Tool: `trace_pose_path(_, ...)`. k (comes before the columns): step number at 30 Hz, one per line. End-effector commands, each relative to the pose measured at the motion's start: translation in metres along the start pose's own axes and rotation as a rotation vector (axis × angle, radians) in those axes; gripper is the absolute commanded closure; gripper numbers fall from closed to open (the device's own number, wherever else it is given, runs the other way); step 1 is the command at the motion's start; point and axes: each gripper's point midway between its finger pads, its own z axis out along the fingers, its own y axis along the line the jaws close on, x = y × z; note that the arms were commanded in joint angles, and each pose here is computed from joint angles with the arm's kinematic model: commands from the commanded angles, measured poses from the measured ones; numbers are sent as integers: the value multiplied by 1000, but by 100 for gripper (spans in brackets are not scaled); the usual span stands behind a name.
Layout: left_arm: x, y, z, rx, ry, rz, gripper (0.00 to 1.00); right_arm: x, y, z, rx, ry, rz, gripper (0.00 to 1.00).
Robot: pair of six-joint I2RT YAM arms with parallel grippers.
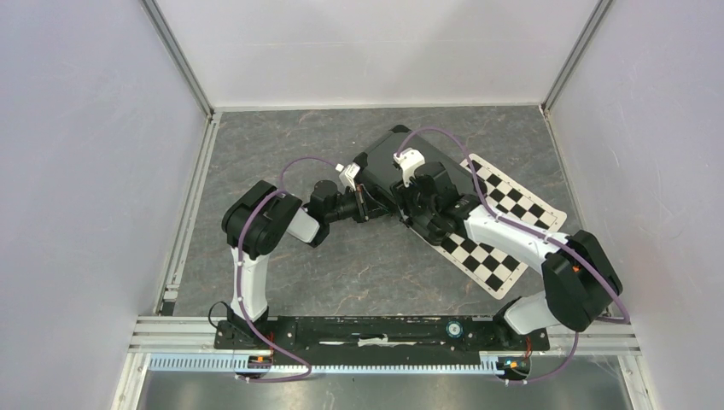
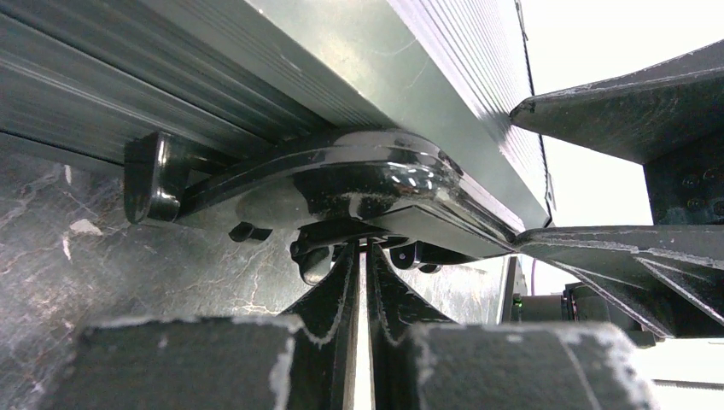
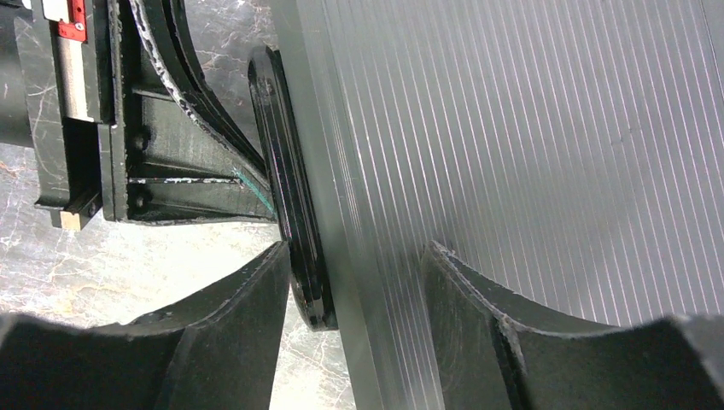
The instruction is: Pack up texas hold em set
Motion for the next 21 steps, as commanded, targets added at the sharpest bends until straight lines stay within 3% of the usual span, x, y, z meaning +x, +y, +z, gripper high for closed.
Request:
trace_pose_path(1,-13,-10,10,36,-37,32,89,8,-5,-9,2,43,-13,36)
trace_pose_path(12,-18,-20,8,52,-46,15,89,-38,-2,-29,-159,-86,128,35)
trace_pose_path(21,-17,-19,8,43,-40,8,89,0,-22,-9,-19,58,17,37)
